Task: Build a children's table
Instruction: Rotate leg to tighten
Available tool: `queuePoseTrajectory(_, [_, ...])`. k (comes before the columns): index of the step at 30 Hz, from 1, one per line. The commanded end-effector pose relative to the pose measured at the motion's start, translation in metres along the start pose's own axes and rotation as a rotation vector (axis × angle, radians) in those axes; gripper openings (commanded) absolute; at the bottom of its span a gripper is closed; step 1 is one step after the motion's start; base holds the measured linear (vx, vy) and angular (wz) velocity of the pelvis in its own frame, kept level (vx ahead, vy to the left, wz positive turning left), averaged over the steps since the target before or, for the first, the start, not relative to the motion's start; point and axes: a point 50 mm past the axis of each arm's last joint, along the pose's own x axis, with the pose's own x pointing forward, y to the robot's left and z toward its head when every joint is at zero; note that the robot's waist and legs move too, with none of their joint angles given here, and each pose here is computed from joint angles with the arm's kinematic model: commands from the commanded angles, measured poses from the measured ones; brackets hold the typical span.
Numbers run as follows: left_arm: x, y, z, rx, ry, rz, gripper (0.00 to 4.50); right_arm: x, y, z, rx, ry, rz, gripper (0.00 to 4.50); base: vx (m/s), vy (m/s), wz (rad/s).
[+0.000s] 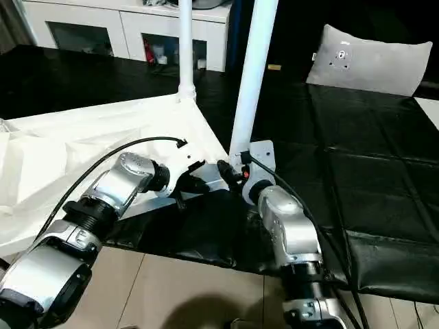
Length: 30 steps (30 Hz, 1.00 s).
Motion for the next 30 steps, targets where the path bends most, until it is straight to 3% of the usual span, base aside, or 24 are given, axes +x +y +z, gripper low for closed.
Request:
queuePoseTrajectory(1, [-0.007,0.001,0.02,0.091,-0.076,-0.01,0.0,0.0,0.017,0.003,-0.026,-0.017,0.167,3.81,0.0,0.0,0.0])
queuePoseTrajectory(8, [-0.021,0.005,0.009,0.188,-0.021,-0.103,0.0,-0.022,-0.003,0.006,-0.13,-0.003,0.355,4.47,0.0,0.0,0.0])
queuePoseTrajectory(11, [-0.03,0.004,0.005,0.275,-0.01,-0.209,0.0,-0.035,-0.012,0.006,-0.209,0.059,0.488,4.47,0.0,0.0,0.0])
queuePoseTrajectory(20, [-0.047,0.0,-0.007,0.453,0.12,-0.441,0.0,-0.049,-0.021,0.009,-0.275,0.141,0.763,4.47,0.0,0.0,0.0])
queuePoseTrajectory(30, [-0.047,-0.008,-0.008,0.542,0.156,-0.57,0.0,-0.049,-0.015,0.005,-0.226,0.2,0.909,3.56,0.0,0.0,0.0])
